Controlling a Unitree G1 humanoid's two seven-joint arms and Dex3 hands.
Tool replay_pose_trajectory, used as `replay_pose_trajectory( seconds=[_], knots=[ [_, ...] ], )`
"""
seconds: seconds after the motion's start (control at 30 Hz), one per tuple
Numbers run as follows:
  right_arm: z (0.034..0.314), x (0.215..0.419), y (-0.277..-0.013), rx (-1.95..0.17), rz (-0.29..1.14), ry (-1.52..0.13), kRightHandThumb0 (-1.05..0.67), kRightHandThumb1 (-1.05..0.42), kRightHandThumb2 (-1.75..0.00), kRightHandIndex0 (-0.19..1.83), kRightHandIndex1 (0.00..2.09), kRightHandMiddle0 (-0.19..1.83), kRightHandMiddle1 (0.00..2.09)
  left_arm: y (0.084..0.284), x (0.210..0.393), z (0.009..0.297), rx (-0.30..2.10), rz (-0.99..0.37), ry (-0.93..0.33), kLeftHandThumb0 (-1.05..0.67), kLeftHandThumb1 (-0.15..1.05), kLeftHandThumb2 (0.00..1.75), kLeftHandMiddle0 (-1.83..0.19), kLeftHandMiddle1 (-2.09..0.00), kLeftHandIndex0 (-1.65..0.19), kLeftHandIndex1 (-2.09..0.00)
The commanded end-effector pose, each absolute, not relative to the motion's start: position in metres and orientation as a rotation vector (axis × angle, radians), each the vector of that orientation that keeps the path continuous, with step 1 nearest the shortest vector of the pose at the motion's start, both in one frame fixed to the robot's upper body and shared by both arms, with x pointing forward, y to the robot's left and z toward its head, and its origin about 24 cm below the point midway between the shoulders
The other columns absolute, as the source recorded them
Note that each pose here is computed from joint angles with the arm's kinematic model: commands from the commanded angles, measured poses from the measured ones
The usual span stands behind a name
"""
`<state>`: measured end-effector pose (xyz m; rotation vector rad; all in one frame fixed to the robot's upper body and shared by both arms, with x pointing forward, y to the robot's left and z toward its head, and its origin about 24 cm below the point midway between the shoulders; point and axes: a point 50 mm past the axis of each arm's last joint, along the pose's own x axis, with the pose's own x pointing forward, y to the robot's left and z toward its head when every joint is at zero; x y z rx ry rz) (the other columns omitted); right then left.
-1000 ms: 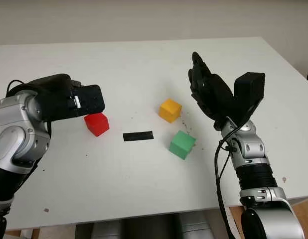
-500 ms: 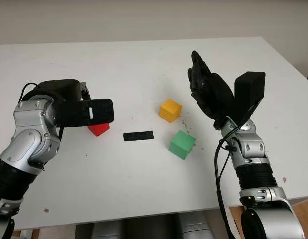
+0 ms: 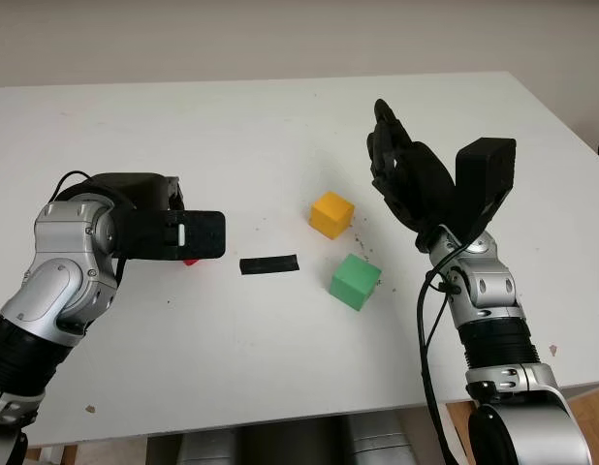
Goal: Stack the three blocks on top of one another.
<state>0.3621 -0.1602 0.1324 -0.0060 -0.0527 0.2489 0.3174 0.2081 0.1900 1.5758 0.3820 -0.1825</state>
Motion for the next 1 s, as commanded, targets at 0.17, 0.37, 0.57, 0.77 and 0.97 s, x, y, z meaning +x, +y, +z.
replay_pose_trajectory(
  seconds=[0.17,0.37,0.57,0.77,0.97],
  knots=[
    [0.138,0.363,-0.157,-0.013,0.260,-0.078,-0.73,-1.05,-0.76,-0.19,0.00,-0.19,0.00,0.206,0.311,0.198,1.570,-0.147,0.340,-1.05,1.05,0.45,0.16,-0.86,0.19,-1.20],
    [0.138,0.363,-0.157,-0.010,0.251,-0.082,-0.73,-1.05,-0.76,-0.19,0.00,-0.19,0.00,0.204,0.308,0.192,1.626,-0.124,0.338,-1.05,1.05,0.42,-0.17,-0.15,0.04,-0.92],
    [0.137,0.362,-0.158,-0.001,0.252,-0.079,-0.73,-1.05,-0.75,-0.19,0.00,-0.19,0.00,0.201,0.309,0.186,1.674,-0.118,0.362,-1.03,1.05,0.39,-0.12,-0.05,-0.17,-0.23],
    [0.136,0.362,-0.158,-0.005,0.246,-0.077,-0.73,-1.05,-0.75,-0.19,0.00,-0.19,0.00,0.201,0.310,0.181,1.708,-0.105,0.382,-1.02,1.05,0.36,-0.14,-0.06,-0.21,-0.20],
    [0.136,0.362,-0.158,-0.007,0.247,-0.079,-0.73,-1.05,-0.75,-0.19,0.00,-0.19,0.00,0.200,0.311,0.177,1.693,-0.092,0.401,-1.04,1.05,0.33,-0.11,-0.05,-0.16,-0.16]
  ],
)
